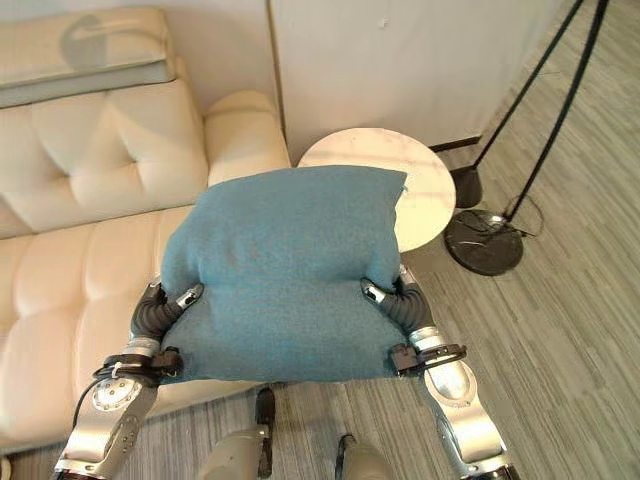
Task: Pick up all the scattered cushions and arrange them neatly on the sofa.
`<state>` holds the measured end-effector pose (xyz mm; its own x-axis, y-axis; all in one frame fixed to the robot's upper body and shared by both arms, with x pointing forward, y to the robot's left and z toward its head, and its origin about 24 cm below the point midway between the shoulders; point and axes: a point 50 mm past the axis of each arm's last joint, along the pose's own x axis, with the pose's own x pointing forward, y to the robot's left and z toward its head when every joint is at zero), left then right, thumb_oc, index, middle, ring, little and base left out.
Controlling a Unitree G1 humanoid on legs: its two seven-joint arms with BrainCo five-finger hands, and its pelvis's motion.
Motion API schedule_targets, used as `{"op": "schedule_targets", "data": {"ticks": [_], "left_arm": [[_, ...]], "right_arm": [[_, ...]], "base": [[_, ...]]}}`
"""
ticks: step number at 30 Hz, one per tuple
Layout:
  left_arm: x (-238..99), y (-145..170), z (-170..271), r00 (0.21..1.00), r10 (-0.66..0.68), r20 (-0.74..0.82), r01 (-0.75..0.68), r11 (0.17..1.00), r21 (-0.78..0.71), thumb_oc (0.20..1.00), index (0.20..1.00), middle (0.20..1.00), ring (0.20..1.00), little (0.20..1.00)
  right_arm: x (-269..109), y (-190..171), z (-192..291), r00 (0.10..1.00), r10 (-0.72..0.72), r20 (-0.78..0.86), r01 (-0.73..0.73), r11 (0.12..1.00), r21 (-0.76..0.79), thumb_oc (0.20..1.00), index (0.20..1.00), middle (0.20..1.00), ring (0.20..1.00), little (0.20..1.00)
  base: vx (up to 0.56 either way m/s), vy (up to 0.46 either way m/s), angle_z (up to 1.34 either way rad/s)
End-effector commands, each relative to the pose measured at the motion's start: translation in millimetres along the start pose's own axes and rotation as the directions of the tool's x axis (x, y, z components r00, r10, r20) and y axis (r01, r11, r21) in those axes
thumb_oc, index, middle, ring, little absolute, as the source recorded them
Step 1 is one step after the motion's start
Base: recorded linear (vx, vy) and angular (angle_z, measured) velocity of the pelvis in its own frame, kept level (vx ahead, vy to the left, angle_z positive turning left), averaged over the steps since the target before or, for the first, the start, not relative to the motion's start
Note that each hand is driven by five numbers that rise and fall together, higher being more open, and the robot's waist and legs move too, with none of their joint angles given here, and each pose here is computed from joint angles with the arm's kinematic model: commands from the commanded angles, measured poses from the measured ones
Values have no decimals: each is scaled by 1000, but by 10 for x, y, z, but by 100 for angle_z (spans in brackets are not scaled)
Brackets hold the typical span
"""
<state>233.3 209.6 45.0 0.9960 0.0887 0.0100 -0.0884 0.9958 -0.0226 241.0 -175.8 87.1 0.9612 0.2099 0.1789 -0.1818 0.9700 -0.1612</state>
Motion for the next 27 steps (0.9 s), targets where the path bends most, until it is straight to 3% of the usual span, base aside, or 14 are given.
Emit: {"op": "schedule_targets", "data": {"ticks": [1,8,13,17,27], "left_arm": [[72,-144,446,965,-114,238,116,993,5,200,200,200,200,200],[146,-409,528,935,-219,279,236,971,-27,200,200,200,200,200],[204,-609,535,924,-255,285,288,954,-82,200,200,200,200,200],[206,-583,477,929,-273,250,293,955,-45,200,200,200,200,200],[125,-316,367,957,-218,193,220,975,11,200,200,200,200,200]], "right_arm": [[122,85,403,967,13,254,-28,998,58,200,200,200,200,200],[119,30,387,972,37,231,-32,999,-23,200,200,200,200,200],[17,-90,373,974,-26,224,34,999,-29,200,200,200,200,200],[25,-118,324,979,-53,196,57,998,-19,200,200,200,200,200],[207,179,346,976,52,213,-63,997,47,200,200,200,200,200]], "base": [[-465,-64,34],[-336,32,63],[-47,106,102],[42,201,111],[25,207,-2]]}}
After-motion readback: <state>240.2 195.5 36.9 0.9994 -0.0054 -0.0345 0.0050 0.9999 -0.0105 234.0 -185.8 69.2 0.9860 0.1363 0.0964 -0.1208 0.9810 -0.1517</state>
